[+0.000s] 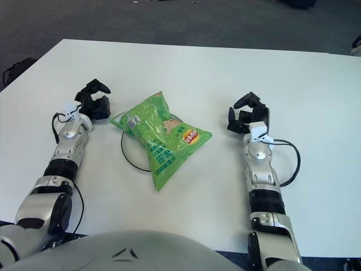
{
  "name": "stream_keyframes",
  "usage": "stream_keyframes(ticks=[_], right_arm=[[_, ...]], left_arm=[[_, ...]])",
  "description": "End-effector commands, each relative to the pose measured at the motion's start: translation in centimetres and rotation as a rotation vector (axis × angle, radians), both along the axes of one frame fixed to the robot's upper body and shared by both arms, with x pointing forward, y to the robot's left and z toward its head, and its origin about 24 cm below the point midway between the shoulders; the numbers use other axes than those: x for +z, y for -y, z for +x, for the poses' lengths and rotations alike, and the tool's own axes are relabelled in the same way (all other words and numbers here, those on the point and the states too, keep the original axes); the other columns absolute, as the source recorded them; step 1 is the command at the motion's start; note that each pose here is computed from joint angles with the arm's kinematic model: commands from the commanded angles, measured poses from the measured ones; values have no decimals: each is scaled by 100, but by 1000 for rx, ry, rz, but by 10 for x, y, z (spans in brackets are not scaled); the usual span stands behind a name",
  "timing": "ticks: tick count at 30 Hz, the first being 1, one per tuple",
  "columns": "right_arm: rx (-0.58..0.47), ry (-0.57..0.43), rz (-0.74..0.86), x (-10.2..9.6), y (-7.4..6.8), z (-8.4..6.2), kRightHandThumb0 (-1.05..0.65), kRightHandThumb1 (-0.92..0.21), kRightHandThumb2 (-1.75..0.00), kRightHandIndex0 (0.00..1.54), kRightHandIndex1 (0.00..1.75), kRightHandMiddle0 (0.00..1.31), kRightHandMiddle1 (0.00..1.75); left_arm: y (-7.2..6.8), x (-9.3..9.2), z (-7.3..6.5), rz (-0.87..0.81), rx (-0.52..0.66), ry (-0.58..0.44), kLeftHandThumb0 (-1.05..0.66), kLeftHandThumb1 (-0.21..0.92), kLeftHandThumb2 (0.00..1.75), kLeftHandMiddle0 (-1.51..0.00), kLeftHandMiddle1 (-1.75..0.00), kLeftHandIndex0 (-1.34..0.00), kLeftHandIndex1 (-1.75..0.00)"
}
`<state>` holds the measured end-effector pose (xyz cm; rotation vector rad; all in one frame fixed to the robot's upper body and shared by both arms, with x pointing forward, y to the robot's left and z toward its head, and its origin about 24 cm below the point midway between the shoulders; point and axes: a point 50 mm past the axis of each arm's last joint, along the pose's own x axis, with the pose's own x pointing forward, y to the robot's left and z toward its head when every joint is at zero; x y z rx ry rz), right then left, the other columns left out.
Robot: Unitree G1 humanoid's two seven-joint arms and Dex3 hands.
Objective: Put the snack into the plate.
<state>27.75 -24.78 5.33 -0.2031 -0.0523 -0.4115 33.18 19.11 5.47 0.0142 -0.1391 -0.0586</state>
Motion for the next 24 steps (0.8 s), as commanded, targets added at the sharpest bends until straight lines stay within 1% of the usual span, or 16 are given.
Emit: stream_keyframes(ticks=[1, 5, 9, 24], right_arm=[[-39, -108, 179, -40, -17, -19, -47, -34, -129, 128, 175, 60, 175], [-71, -83, 235, -40, -15, -20, -47, -35, -128, 128, 175, 59, 175], [-80, -78, 257, -41, -14, -20, -47, -36, -127, 127, 175, 59, 175], [-85, -94, 284, -42, -10, -21, -46, -38, -124, 127, 175, 56, 175]], left_arm=[[2, -27, -13, -32, -18, -82, -50, 27, 137, -131, -175, -65, -175], [2, -28, -14, -40, -32, -66, -50, 26, 138, -132, -175, -66, -175], [2, -28, -14, -49, -37, -58, -50, 26, 139, -133, -175, -66, -175], [2, -32, -16, -95, -46, -51, -50, 24, 140, -132, -175, -67, -175]])
